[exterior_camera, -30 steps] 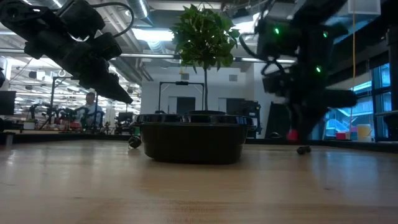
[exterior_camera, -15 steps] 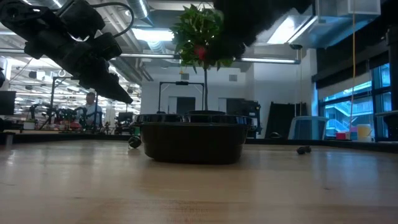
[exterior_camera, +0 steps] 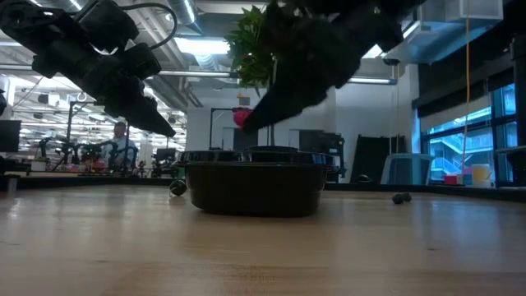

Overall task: Pick and placing Produce into tupperware
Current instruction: Put the red raspberry into the black container with the other red fruits

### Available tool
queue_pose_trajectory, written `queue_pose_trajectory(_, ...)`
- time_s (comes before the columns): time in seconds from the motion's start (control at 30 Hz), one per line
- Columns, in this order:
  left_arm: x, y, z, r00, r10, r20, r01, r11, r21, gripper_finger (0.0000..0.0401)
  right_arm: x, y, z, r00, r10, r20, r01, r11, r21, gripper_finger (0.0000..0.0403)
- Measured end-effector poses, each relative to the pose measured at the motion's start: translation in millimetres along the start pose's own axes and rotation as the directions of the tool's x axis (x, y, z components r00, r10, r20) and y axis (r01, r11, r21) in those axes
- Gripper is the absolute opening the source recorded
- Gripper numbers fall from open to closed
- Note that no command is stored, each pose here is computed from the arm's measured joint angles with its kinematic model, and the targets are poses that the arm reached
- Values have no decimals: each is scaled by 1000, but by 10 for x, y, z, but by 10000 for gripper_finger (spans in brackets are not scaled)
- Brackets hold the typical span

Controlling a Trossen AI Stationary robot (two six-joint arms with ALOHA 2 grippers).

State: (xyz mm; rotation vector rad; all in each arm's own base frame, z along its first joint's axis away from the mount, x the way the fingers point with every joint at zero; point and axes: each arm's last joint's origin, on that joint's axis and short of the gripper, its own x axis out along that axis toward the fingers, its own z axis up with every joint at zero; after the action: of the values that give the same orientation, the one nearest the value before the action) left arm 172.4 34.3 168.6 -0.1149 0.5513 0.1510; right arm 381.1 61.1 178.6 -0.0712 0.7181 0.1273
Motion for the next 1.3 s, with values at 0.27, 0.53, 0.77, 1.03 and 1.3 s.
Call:
queue_pose_trajectory(0.27,0,1,0,1000,0,0,0,1000,0,236,121,44,-127,995,63,-72,-59,997,49,100)
queue_pose_trajectory(0.53,0,1,0,1000,0,0,0,1000,0,236,192,46,-191,993,62,-101,-57,997,50,100)
queue_pose_trajectory(0.77,0,0,0,1000,0,0,0,1000,0,236,185,29,-251,985,51,-162,-43,998,52,100)
queue_pose_trajectory(1.03,0,0,0,1000,0,0,0,1000,0,236,185,31,-251,985,51,-163,-43,998,51,111)
queue_pose_trajectory(1.3,0,0,0,1000,0,0,0,1000,0,236,185,31,-252,985,51,-163,-43,998,52,133)
